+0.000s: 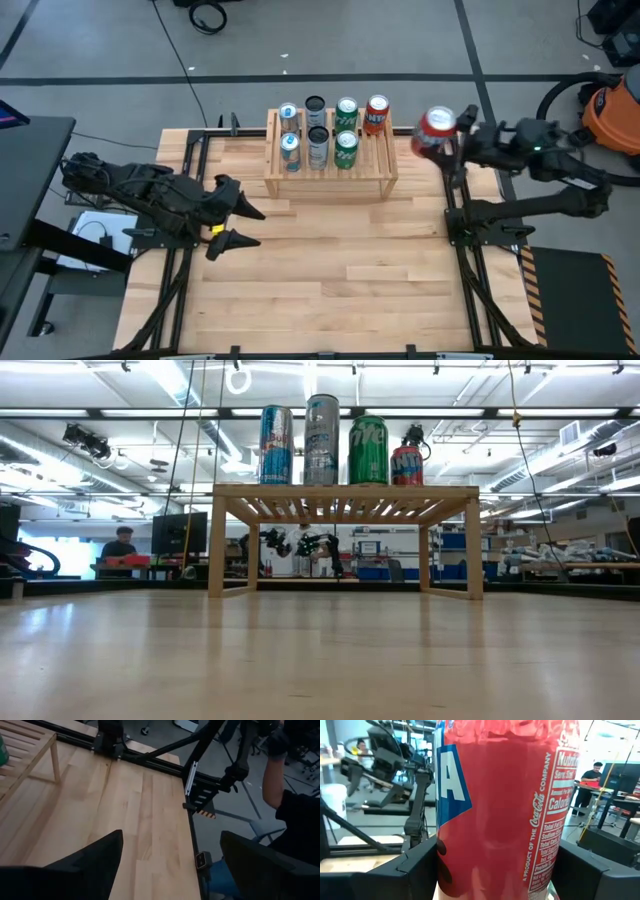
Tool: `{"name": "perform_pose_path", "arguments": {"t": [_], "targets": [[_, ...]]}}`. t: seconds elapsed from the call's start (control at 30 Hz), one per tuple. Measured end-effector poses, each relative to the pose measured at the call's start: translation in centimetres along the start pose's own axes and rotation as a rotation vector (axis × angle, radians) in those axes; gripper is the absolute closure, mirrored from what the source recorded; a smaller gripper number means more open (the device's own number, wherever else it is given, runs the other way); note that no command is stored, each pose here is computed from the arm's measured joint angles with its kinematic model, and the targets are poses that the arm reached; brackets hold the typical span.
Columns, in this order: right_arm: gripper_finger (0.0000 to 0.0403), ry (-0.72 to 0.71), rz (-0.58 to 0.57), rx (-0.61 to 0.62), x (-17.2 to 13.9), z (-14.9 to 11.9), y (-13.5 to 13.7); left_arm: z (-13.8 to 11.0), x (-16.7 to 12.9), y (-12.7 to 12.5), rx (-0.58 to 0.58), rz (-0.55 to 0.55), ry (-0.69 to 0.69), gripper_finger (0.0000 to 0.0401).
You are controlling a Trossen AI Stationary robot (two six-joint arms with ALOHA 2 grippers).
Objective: Place canned beverage on shelf
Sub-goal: Put the red soda can aligned with the other red soda can on the shelf
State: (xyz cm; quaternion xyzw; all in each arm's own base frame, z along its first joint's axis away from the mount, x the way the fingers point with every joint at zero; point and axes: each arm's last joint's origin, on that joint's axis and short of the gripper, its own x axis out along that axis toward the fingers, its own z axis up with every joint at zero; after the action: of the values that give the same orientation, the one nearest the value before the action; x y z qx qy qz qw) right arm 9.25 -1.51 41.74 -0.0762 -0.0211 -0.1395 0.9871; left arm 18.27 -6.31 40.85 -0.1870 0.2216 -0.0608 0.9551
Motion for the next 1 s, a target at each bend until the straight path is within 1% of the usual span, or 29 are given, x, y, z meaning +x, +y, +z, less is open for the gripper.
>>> {"name": "perform_pose_path", "arguments": {"t": [0.1,0.17,0.4,0.57,0.73,0.87,1.0], "targets": [[0.0093,-0.001,0.007,0.024,-1.6,-0.3,-0.2,0.0,0.0,0.0,0.0,0.0,0.0,0.0067],[0.0093,-0.01,0.013,0.03,-2.2,-1.0,-0.2,0.0,0.0,0.0,0.007,0.0,0.0,0.0067],[0.0093,-0.055,0.03,0.039,-2.4,-5.2,0.5,0.0,0.0,0.0,0.007,0.0,-0.002,0.0067],[0.0093,-0.052,0.031,0.058,-0.7,-9.1,1.4,0.0,0.0,0.0,0.012,0.0,-0.001,0.0067],[0.0093,-0.089,0.022,0.071,1.2,-12.7,2.3,0.0,0.0,0.0,0.034,0.0,-0.002,0.0067],[0.0093,-0.105,-0.013,0.071,2.5,-15.3,2.5,0.0,0.0,0.0,0.053,0.0,-0.002,0.0067],[0.0093,-0.101,-0.055,0.072,3.6,-17.1,2.4,0.0,0.0,0.0,0.061,0.0,-0.003,0.0067]]}}
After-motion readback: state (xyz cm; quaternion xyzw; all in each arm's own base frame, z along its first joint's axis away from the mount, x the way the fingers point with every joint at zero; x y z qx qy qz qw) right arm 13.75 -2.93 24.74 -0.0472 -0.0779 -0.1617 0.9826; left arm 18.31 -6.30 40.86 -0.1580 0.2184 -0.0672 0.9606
